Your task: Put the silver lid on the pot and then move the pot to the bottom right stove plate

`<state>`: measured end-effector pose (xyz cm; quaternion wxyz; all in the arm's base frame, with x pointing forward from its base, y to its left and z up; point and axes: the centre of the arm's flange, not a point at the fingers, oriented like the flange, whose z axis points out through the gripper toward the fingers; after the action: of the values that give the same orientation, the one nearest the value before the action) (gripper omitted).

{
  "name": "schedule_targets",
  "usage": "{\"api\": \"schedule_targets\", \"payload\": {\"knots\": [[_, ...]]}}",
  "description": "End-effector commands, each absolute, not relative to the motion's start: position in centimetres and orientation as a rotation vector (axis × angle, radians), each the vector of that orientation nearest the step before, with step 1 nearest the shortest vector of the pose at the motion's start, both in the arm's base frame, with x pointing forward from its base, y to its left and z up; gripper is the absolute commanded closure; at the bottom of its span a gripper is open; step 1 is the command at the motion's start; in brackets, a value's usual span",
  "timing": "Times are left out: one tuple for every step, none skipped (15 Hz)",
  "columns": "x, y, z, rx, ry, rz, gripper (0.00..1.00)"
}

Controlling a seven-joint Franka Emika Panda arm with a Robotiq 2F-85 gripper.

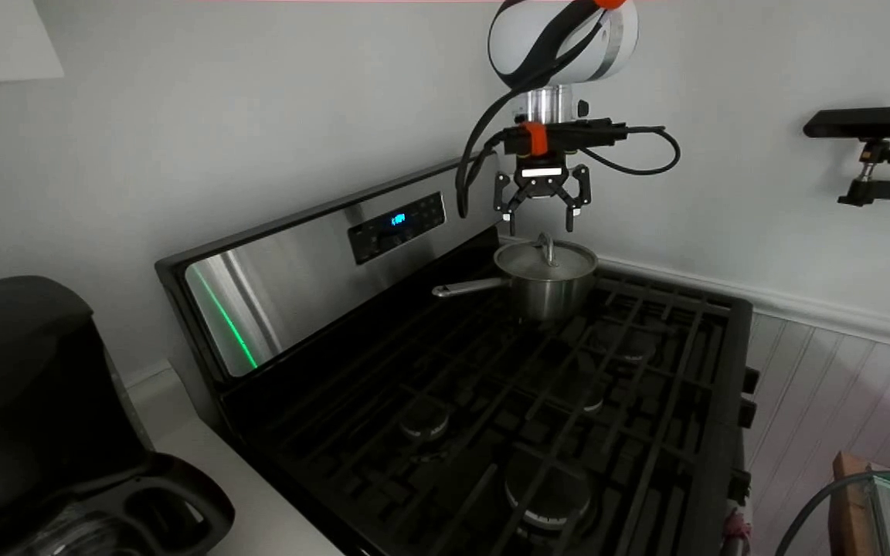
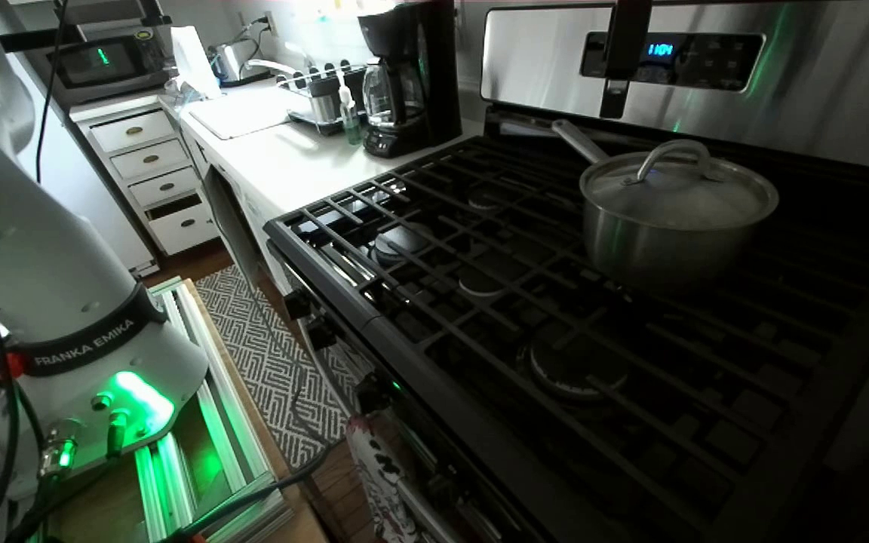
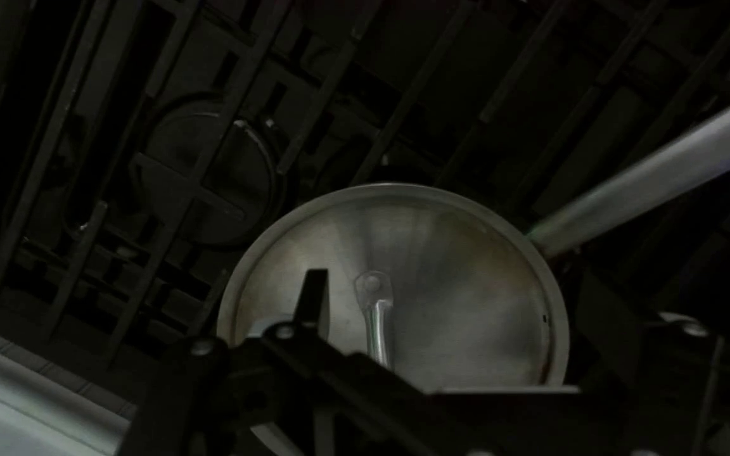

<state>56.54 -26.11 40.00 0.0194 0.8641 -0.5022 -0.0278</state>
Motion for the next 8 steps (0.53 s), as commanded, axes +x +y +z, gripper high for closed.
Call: {"api": "schedule_targets", "payload": {"knots": [[56.5, -26.2, 40.0, 2.681, -1.559, -0.085, 0.00], [56.5, -26.2, 40.0, 2.681, -1.560, -0.084, 0.00], [56.5, -26.2, 40.1, 2.681, -1.560, -0.083, 0.00], [56.5, -25.8, 39.7, 2.684, -1.574, -0.084, 0.00], [56.6, -25.2, 39.4, 2.688, -1.568, -0.100, 0.00], [56.6, -24.4, 39.1, 2.683, -1.584, -0.112, 0.00], [56.6, -23.7, 38.8, 2.680, -1.604, -0.115, 0.00], [56.7, -22.9, 38.5, 2.680, -1.621, -0.128, 0.00]]}}
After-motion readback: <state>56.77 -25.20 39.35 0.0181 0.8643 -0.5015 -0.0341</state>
